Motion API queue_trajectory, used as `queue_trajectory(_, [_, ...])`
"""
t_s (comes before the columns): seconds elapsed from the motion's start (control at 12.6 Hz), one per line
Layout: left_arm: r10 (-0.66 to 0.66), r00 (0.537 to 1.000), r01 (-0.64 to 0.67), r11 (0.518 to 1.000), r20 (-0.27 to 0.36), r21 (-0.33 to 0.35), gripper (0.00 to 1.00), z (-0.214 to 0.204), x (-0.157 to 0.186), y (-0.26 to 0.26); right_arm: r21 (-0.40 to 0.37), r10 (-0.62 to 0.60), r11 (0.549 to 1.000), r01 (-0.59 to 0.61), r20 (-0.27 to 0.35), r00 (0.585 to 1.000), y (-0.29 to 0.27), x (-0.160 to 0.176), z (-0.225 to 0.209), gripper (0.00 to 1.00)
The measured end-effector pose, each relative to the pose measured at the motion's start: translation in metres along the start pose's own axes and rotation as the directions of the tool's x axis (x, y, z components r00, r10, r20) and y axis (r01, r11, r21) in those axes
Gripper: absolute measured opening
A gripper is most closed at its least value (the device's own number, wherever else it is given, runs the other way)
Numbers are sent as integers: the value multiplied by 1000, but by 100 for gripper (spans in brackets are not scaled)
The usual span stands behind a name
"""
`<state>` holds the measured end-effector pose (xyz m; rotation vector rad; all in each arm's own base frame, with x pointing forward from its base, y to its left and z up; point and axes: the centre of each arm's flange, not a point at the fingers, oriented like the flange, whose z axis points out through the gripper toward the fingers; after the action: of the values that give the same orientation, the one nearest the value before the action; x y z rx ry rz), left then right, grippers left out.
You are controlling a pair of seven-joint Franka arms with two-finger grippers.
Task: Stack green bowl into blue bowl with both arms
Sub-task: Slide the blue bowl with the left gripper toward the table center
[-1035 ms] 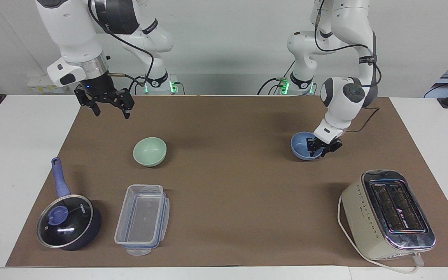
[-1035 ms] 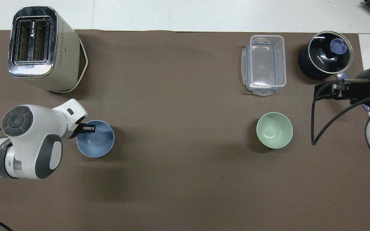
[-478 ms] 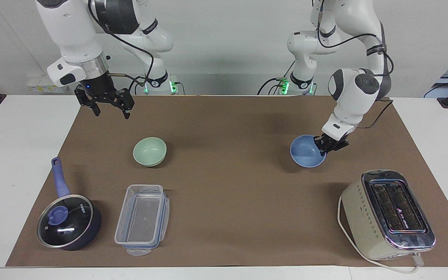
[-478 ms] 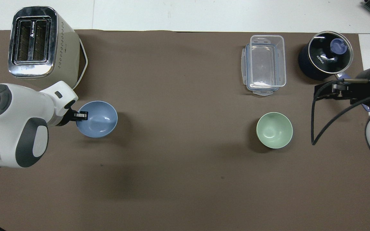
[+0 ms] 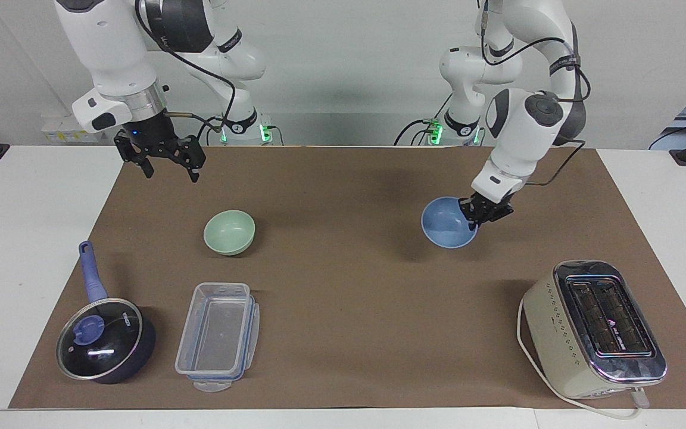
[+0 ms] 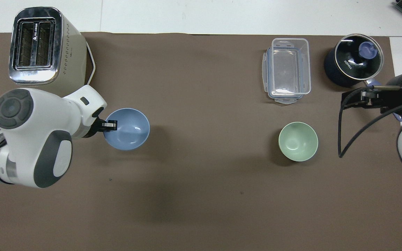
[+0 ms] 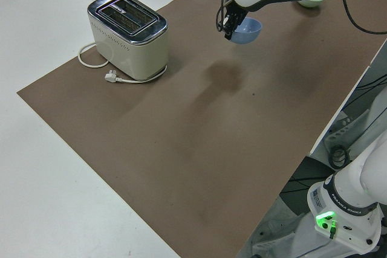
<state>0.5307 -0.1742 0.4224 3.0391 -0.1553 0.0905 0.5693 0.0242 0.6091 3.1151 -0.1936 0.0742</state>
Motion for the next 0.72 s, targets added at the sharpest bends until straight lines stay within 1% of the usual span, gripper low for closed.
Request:
queue_trajectory(0.24, [74,997,-74,997,1,-39,6,17,-21,58,0,0,1000,0,0,1000,0,0,0,100])
queue_trajectory(0.56, [192,981,-191,980,9,-53,6,62,-67,129,0,0,1000,0,0,1000,0,0,0,100])
queue_trajectory(0.72, [221,975,-221,973,-15,-62,6,88,-85,158,0,0,1000,0,0,1000,0,0,0,100])
